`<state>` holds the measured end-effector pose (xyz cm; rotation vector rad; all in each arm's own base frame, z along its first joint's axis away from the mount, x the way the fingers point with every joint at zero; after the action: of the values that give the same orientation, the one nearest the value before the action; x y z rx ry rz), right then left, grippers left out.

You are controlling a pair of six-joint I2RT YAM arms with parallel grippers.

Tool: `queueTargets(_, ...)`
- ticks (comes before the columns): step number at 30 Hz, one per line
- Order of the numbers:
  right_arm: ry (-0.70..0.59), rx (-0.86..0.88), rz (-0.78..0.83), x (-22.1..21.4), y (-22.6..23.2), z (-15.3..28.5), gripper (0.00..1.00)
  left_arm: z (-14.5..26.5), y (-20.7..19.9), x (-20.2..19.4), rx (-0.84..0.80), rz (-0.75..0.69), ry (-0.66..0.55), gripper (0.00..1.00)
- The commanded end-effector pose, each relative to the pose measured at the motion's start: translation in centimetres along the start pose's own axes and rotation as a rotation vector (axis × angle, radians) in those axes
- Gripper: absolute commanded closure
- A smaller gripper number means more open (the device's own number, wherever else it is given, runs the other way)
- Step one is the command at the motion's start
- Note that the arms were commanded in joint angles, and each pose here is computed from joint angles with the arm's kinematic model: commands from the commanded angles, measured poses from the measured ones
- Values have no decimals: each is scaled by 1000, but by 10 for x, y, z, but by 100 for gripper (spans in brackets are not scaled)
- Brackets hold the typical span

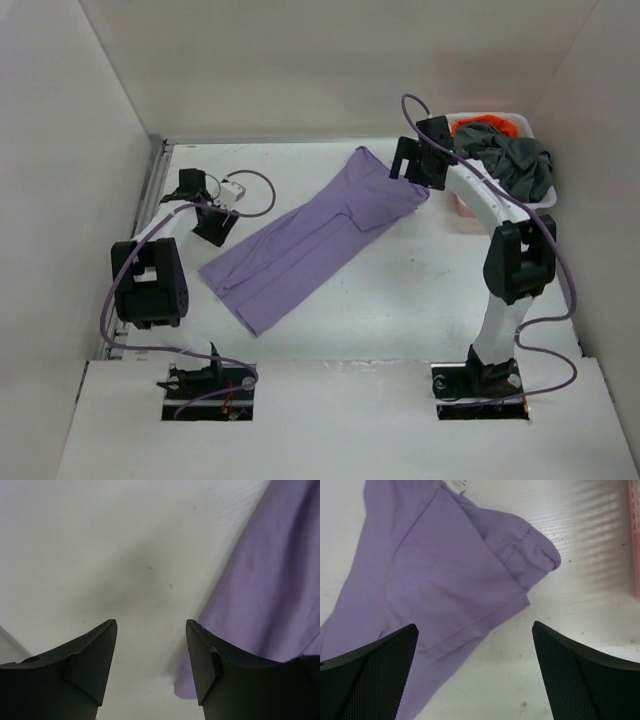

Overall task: Fold and stack the t-shirts
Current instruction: Rotate the tshirt 90 degrees

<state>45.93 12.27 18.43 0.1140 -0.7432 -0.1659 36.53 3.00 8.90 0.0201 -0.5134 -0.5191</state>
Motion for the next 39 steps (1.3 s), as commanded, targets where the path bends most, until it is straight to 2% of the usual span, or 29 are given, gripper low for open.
queueTargets(1, -21, -10, -66, -4, -4, -40, 0, -14, 6, -25, 39, 25, 78, 44)
queueTargets(4, -11, -2, -170, -1, -11, -67, 1, -17, 2, -34, 51, -7, 118, 46)
queueTargets(7, 34, 12, -260, -6, -16, -92, 19, -16, -13, -38, 30, -58, 131, 46)
queueTargets(8, 50, 16, -271, -9, -16, -99, 32, -16, -18, -41, 23, -74, 140, 46)
queueTargets(11, 71, 47, -278, -8, -10, -114, 49, -16, -32, -50, 11, -124, 169, 46)
queueTargets(14, 113, 76, -261, 2, 1, -141, 80, -17, -46, -57, -17, -175, 189, 46)
queueTargets(15, 109, 91, -247, 14, 8, -149, 87, -16, -51, -59, -28, -186, 192, 46)
queueTargets(16, 95, 106, -235, 28, 14, -155, 89, -15, -56, -60, -41, -193, 195, 46)
queueTargets(18, -4, 205, -176, 66, 49, -153, 83, -11, -67, -63, -73, -209, 196, 46)
queueTargets(19, -78, 269, -151, 87, 67, -143, 73, -8, -76, -64, -101, -217, 193, 46)
queueTargets(21, -155, 315, -131, 107, 84, -123, 34, -3, -88, -65, -135, -225, 188, 46)
queueTargets(22, -157, 301, -126, 109, 83, -114, 0, 0, -95, -66, -156, -233, 182, 46)
queueTargets(25, -181, 225, -85, 103, 66, -73, 0, 6, -106, -66, -171, -240, 155, 46)
queueTargets(28, -273, 164, -37, 83, 49, 3, 0, 13, -107, -64, -158, -215, 114, 45)
queueTargets(30, -296, 149, -13, 54, 45, 47, 0, 17, -108, -64, -152, -196, 85, 44)
queueTargets(33, -244, 185, 34, -24, 59, 94, 0, 19, -112, -73, -149, -184, 76, 44)
queueTargets(37, -43, 296, 57, -153, 99, 119, 0, 21, -115, -82, -118, -192, 39, 44)
queueTargets(39, 49, 344, 47, -201, 121, 127, 0, 25, -112, -82, -91, -181, 15, 44)
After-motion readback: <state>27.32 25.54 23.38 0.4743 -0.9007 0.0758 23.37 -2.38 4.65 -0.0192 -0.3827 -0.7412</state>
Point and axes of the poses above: each gripper's point midway between its finger pads, its own z axis back along the fingers, its own y axis along the line the jaws close on, x = y × z, the point moved 3 cm from there along z, back along the fingers, and after that the axes turned 3 degrees about z, right-handed, at the moved point
